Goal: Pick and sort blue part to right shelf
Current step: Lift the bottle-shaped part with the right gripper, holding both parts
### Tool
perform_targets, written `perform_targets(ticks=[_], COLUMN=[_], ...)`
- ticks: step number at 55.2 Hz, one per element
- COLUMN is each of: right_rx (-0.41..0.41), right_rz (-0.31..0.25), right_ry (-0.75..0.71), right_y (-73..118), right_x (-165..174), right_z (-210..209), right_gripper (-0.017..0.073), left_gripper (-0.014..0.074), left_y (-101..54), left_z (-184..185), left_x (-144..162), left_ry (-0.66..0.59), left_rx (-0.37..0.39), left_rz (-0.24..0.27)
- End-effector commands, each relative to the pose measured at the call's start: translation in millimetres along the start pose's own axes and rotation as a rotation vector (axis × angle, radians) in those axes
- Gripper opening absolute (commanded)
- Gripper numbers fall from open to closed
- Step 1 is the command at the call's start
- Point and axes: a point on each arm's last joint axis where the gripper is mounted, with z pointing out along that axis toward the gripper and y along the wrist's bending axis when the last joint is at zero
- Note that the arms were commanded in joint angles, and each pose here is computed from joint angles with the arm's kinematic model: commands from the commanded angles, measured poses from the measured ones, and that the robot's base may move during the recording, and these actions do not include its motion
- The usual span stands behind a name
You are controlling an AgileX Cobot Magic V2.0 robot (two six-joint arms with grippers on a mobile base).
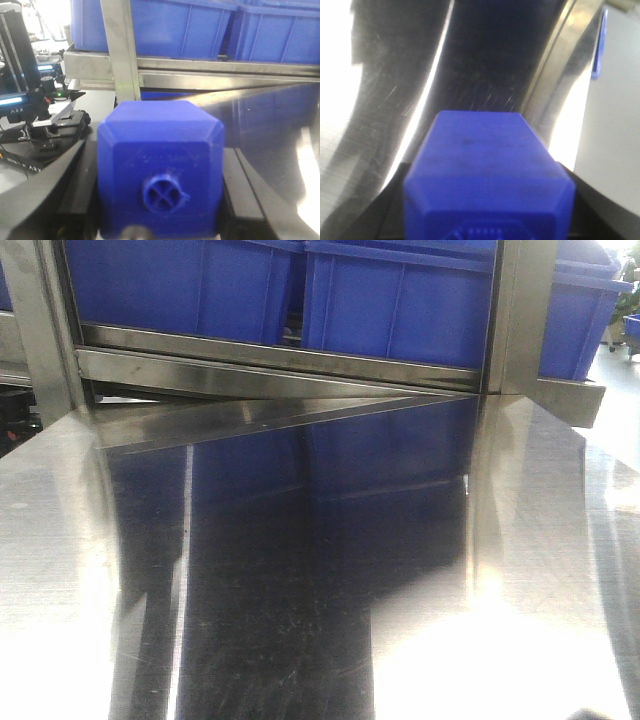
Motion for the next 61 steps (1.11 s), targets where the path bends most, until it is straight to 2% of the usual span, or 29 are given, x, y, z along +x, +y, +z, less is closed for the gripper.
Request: perform_targets(ticks=[1, 14, 28, 61], right_rx=[-0.021, -0.007, -0.029, -0.029], right_rz=[-0.035, -0.028, -0.015, -0.018], right_ry=[-0.221, -0.477, -0.717, -0.734], right_y=[-4.0, -16.7, -20.8, -21.0], right_x=[1.0, 36.7, 43.0, 43.6], right_z=[-27.1, -72.1, -104.5, -106.3], right_gripper=[0.0202, 0.0202, 0.0202, 0.0202], left_gripper=[0.0314, 0.0314, 0.0314, 0.0314], left_y=[-0.4, -0.4, -0.5, -0.5], left_z=[-1.8, -1.8, -1.8, -1.8], left_x=[-16.2, -16.2, -16.3, -16.3], left_ry=[-0.115, -0.115, -0.117, -0.117], left_rx=[0.013, 0.013, 0.013, 0.013], left_rz=[-0.003, -0.003, -0.003, -0.003])
